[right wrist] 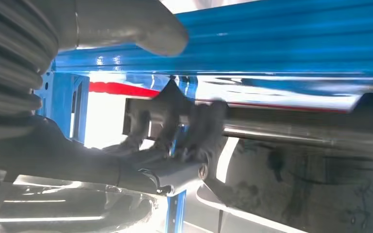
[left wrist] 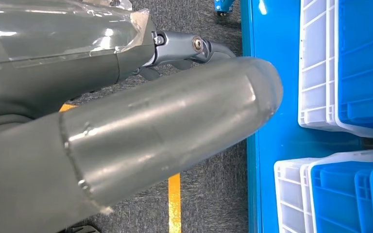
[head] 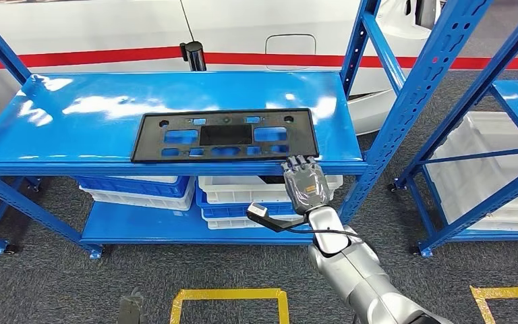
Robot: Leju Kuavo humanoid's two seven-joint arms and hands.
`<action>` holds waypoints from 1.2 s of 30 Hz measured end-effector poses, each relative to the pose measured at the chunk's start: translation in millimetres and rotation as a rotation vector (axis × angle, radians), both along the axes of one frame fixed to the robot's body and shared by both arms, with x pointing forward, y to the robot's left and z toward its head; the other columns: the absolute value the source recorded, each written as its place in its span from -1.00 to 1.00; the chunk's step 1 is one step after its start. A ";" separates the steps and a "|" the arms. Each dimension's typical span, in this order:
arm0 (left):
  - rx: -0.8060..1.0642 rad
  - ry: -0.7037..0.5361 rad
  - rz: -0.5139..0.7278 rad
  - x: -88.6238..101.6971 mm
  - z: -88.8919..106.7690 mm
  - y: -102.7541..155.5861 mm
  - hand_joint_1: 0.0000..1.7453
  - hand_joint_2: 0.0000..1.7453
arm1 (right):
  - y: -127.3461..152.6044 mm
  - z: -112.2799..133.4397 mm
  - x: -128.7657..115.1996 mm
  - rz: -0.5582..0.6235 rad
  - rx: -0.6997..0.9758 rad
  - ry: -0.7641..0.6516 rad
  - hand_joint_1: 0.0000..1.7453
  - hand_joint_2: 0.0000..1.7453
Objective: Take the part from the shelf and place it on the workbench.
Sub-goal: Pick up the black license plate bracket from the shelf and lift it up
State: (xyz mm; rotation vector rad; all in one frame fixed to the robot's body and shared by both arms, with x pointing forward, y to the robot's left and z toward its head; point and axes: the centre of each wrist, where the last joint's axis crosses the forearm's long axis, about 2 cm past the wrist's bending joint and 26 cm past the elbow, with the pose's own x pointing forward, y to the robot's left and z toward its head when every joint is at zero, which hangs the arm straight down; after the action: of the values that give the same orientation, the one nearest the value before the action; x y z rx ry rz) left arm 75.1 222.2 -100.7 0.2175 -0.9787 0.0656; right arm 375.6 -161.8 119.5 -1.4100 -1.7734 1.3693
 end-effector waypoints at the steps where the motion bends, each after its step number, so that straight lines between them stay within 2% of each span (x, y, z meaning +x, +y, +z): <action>1: 0.000 0.000 0.000 0.0 0.0 0.0 -1.00 -1.00 | 0.2 0.2 -0.2 0.001 0.002 -0.001 -1.00 1.00; 31: 0.000 -0.002 -0.014 -0.1 0.1 -0.8 -1.00 -1.00 | 1.3 1.6 -0.6 -0.017 0.017 -0.009 -1.00 1.00; 36: -0.001 -0.001 -0.008 0.0 0.1 -0.7 -1.00 -1.00 | 4.2 9.1 4.2 -0.016 0.016 -0.030 -1.00 1.00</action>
State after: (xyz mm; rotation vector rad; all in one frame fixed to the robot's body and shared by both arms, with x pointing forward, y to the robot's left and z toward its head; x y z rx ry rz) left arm 75.1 221.5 -100.6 0.2125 -0.9808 0.0589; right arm 379.7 -157.5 128.6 -1.4407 -1.7842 1.3291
